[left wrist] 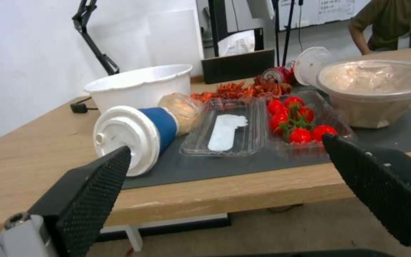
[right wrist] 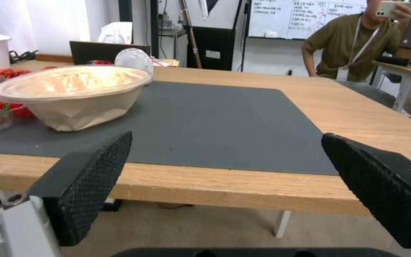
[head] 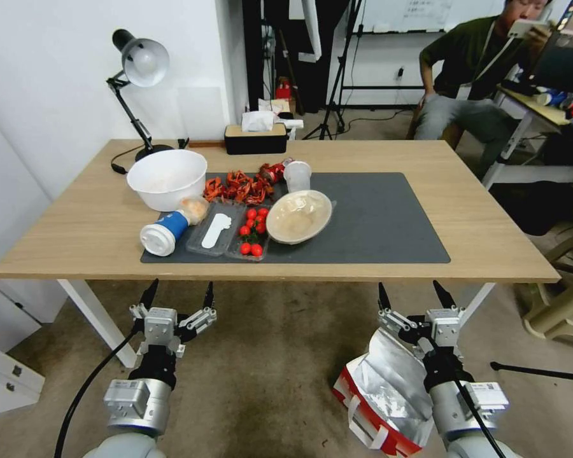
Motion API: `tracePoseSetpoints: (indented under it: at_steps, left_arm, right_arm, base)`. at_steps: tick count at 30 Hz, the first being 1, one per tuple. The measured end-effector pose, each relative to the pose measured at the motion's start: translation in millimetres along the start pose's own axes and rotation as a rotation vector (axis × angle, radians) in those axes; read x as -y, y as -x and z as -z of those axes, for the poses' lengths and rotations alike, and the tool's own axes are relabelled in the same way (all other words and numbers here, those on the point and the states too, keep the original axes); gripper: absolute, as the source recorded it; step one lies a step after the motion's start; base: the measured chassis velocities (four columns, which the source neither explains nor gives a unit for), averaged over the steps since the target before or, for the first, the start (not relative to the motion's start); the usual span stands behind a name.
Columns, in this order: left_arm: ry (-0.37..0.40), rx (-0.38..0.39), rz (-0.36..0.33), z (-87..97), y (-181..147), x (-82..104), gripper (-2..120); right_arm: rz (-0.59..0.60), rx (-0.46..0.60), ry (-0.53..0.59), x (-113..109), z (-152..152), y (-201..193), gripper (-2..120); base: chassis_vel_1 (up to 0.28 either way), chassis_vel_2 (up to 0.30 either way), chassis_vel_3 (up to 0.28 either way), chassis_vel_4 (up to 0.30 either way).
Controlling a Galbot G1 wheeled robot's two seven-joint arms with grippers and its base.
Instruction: Pick up the food delivery bag from the floor and place it on the table.
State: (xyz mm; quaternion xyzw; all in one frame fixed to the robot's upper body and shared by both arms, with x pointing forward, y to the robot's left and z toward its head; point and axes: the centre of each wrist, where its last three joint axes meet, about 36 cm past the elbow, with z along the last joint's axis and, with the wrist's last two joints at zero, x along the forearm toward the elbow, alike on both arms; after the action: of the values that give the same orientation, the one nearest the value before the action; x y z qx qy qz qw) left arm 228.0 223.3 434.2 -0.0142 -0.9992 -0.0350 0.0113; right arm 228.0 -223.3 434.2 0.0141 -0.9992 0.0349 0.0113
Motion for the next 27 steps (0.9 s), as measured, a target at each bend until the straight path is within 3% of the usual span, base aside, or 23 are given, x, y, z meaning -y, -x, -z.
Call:
tracePoseSetpoints:
  at_steps: [21, 24, 27]
  left_arm:
    - [-0.005, 0.001, -0.001, 0.4, 0.9, 0.1, 100]
    - [-0.07, -0.017, -0.012, 5.3, 10.2, 2.8, 100]
    - [-0.125, -0.04, -0.026, 10.6, 18.0, 5.3, 100]
  right_arm:
    - [0.007, -0.025, 0.005, -1.2, 3.4, -2.8, 100]
    - [0.044, -0.145, 0.029, -6.0, 21.4, -16.3, 100]
    - [0.063, -0.184, 0.042, -6.8, 28.6, -21.2, 100]
  base:
    - [0.0, 0.0, 0.0, 0.0]
    - [0.0, 0.0, 0.0, 0.0]
    - [0.0, 0.0, 0.0, 0.0]
